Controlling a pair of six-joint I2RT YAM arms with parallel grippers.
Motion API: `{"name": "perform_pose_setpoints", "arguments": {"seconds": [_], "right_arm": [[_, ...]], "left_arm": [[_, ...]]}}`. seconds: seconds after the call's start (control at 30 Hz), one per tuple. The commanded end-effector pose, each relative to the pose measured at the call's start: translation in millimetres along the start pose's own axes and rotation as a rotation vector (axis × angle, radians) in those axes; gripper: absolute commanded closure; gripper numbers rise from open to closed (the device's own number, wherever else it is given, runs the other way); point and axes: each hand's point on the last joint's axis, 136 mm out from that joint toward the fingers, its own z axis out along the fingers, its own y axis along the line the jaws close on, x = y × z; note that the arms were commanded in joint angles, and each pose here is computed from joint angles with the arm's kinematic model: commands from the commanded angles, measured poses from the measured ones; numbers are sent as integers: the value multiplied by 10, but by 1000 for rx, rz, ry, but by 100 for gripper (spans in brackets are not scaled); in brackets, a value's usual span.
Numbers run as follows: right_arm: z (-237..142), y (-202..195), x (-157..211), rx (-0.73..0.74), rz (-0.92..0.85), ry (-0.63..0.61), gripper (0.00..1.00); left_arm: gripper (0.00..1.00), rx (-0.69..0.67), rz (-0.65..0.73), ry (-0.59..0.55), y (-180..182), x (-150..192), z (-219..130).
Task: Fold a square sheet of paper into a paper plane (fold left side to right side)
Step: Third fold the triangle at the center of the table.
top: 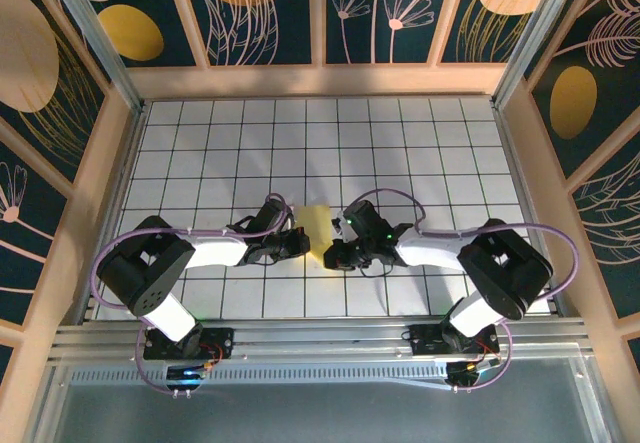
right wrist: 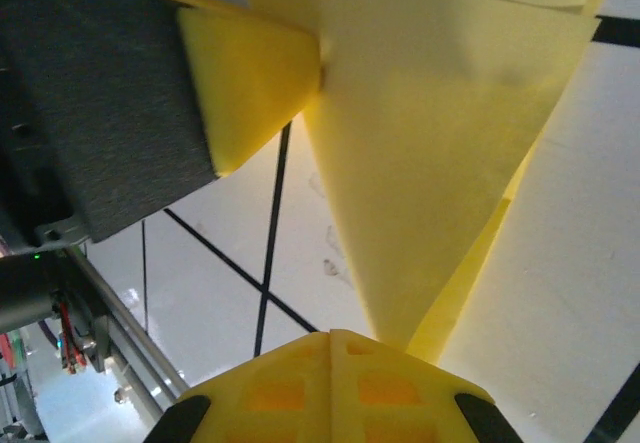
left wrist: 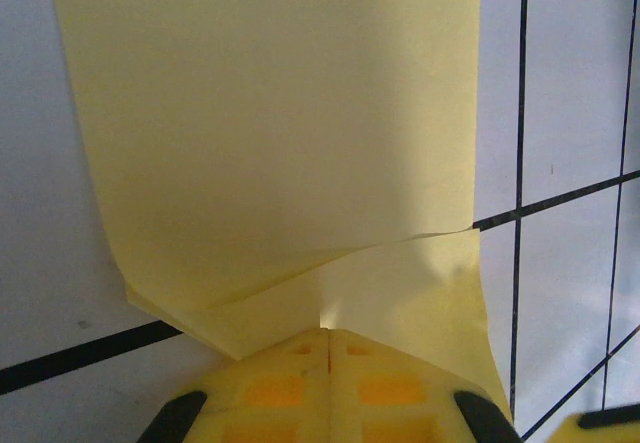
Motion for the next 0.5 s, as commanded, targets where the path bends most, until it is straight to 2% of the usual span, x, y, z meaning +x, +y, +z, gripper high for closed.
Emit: {"name": "perform_pose_setpoints", "arguments": {"seconds": [0.0,0.47], "right_arm": [[43,-1,-99,13,-7,-30,100],[97,-375,43,125,49,3,100]], "left_arm": [[100,-99,-8,40,238,116,43],[100,-83,-6,35,190,93,40]]}}
